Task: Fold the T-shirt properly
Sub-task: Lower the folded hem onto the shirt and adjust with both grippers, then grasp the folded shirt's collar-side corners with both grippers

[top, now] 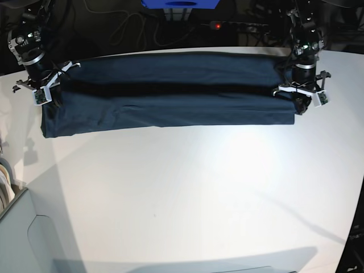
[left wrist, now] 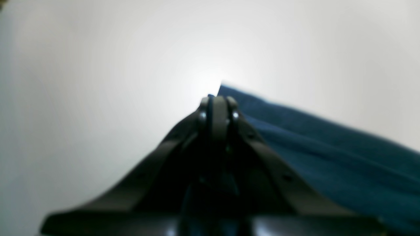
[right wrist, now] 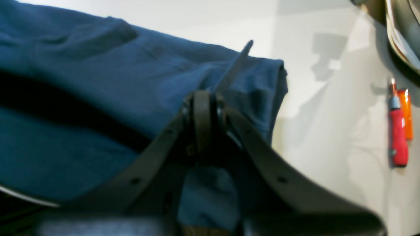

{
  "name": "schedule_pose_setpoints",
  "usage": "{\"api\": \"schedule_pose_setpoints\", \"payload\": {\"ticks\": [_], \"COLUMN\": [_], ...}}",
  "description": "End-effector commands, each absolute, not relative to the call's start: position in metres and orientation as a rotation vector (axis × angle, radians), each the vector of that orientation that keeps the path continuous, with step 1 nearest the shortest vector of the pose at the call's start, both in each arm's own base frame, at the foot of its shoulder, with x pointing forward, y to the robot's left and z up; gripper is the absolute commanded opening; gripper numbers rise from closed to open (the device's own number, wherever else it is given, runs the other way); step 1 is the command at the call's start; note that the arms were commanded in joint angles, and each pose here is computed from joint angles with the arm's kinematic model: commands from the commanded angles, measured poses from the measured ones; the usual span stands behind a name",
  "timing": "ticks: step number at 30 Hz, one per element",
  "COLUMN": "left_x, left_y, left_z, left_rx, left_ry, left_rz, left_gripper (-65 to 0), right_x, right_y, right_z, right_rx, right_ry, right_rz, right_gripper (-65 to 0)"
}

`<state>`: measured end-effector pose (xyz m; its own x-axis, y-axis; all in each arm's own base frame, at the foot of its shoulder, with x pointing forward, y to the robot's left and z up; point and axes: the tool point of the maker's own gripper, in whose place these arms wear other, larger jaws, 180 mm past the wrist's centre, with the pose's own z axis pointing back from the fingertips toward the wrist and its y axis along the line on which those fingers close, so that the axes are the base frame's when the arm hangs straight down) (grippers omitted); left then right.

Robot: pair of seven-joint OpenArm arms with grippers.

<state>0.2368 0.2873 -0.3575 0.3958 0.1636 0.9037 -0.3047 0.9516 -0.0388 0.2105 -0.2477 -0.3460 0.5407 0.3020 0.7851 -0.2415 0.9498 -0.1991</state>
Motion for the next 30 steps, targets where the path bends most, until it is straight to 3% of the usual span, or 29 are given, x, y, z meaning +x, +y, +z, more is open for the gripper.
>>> {"api": "schedule_pose_setpoints", "payload": {"ticks": [1,9,30], "left_x": [0.241,0.241,0.200], "left_y": [0.290,0.288,0.297], "left_z": [-0.340,-0.336,-0.390], "left_rx": [0.155,0.155,0.167], "left_ry": [-1.182,-1.192,-1.019], "left_rz": [0.282,0.276,0.308], "left_gripper": [-65.0,-65.0,-65.0], "right_x": [0.212,0.202,0.190], "right_y": [-0.249,-0.252,-0.261], "right_z": [-0.341,-0.357,-0.385], "right_rx": [-0.067,-0.052,-0.027], "right_ry": [-0.968,-0.923,-0.850], "right_rz": [0.335,0.311,0.263], "right_gripper": [-64.8,-64.8,-64.8]}}
